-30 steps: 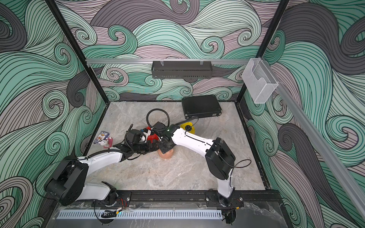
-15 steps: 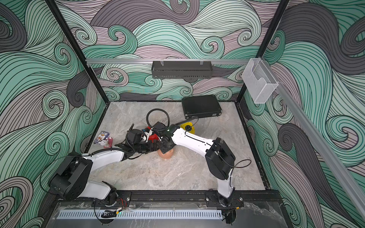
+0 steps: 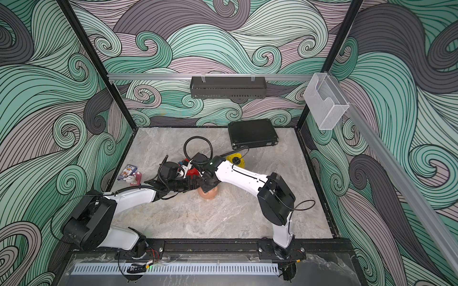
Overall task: Close piggy banks
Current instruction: Screw the knob on the piggy bank.
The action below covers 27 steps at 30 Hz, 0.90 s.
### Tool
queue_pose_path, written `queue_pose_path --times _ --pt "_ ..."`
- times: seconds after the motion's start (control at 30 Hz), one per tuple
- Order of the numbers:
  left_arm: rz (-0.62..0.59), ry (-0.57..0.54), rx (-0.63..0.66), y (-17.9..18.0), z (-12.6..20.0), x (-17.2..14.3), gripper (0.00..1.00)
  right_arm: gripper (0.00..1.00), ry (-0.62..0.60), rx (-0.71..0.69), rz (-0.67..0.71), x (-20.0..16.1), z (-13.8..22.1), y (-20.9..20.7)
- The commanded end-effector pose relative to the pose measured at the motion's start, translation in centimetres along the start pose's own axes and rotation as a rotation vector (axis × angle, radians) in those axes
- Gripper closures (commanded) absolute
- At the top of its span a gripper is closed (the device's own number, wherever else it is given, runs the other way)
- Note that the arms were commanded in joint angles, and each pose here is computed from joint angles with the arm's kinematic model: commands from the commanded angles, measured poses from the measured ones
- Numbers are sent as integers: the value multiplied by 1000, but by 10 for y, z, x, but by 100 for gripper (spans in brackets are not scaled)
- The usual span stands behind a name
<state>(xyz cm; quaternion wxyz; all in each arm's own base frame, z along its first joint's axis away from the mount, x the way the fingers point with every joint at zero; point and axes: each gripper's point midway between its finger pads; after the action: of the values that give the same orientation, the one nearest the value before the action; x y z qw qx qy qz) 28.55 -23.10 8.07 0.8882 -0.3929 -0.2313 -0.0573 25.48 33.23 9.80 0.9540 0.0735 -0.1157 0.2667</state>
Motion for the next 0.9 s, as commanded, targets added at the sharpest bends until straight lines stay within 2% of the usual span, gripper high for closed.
queue_pose_path --times 0.0,0.3,0.87 --pt "42 10 74 22 -1 -3 26 100 119 -45 -35 -25 -32 -8" --pt "41 11 74 22 -1 -3 26 100 106 -41 -101 -21 -26 -6" --pt "41 22 73 23 -3 -4 26 100 37 -28 -85 -4 -10 -2"
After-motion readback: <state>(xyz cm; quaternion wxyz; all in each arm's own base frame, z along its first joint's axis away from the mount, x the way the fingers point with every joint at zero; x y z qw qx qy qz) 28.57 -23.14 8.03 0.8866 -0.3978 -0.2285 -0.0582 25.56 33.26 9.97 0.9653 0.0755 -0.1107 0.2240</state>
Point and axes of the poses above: each gripper's point midway between its finger pads, its own z axis back along the fingers, its own y axis along the line the jaws close on, x = y × z, and after that the axes turned 7 degrees about -z, right-handed
